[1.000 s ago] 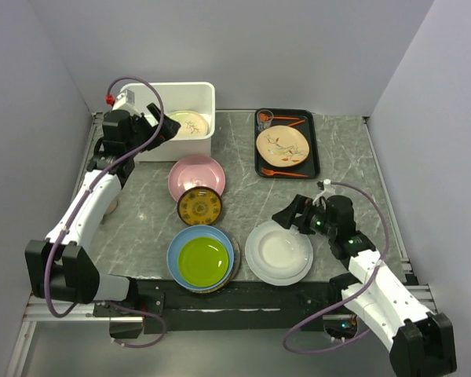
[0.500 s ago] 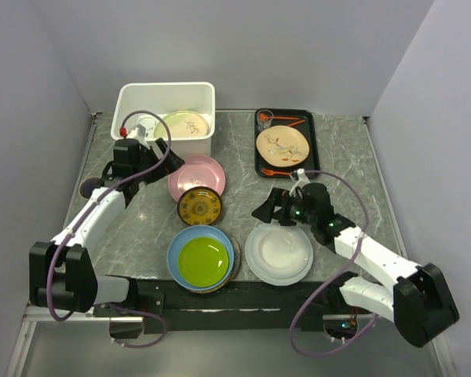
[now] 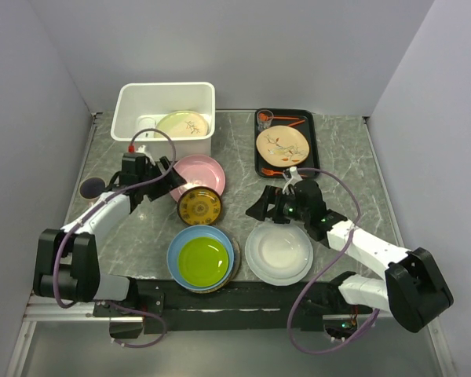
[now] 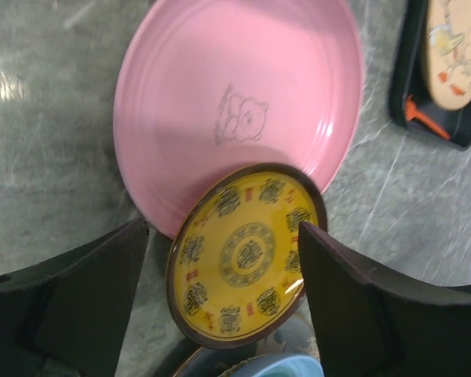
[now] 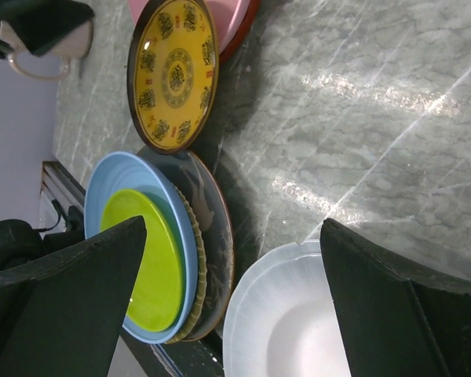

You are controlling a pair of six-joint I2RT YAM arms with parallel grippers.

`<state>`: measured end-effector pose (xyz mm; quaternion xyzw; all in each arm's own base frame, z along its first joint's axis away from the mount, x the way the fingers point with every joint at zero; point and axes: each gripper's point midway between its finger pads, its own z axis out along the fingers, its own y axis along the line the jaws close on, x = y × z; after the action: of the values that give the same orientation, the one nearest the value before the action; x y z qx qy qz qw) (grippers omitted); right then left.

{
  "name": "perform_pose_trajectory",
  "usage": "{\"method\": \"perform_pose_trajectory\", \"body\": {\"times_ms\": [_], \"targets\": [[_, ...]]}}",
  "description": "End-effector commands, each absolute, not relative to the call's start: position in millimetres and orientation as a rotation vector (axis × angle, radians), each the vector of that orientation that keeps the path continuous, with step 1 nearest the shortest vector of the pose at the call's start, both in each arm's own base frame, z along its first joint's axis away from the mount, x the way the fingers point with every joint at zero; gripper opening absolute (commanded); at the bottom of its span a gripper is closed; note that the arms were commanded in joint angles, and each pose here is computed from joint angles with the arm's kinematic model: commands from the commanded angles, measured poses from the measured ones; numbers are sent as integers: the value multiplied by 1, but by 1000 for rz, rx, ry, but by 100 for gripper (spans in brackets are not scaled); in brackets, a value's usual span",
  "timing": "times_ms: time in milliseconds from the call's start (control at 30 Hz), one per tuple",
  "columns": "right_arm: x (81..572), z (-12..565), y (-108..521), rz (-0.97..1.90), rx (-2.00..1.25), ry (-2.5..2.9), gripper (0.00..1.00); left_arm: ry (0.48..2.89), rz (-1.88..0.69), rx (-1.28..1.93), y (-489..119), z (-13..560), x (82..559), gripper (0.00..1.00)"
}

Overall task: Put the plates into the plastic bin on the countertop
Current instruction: Pick up the plate at the center of the board.

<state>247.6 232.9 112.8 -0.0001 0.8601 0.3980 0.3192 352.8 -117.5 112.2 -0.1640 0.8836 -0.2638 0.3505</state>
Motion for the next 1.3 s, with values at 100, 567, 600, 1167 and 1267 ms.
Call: {"method": "perform_pose_trajectory", "body": {"times_ms": [100,567,600,1167,1267], "targets": [[260,144,246,1086,-36,2159,98,2309,-764,-412,-126,92,334,74],[259,133,249,1095,-12,2178,98,2346,-861,-397,-137,70,313,55],[258,133,248,1093,-11,2179,98,2355,-861,-400,-137,66,313,53],[257,130,246,1083,12,2186,99,2377,-925,-401,-147,44,312,13],[256,129,246,1086,15,2187,99,2365,-944,-400,-149,50,313,1]]}}
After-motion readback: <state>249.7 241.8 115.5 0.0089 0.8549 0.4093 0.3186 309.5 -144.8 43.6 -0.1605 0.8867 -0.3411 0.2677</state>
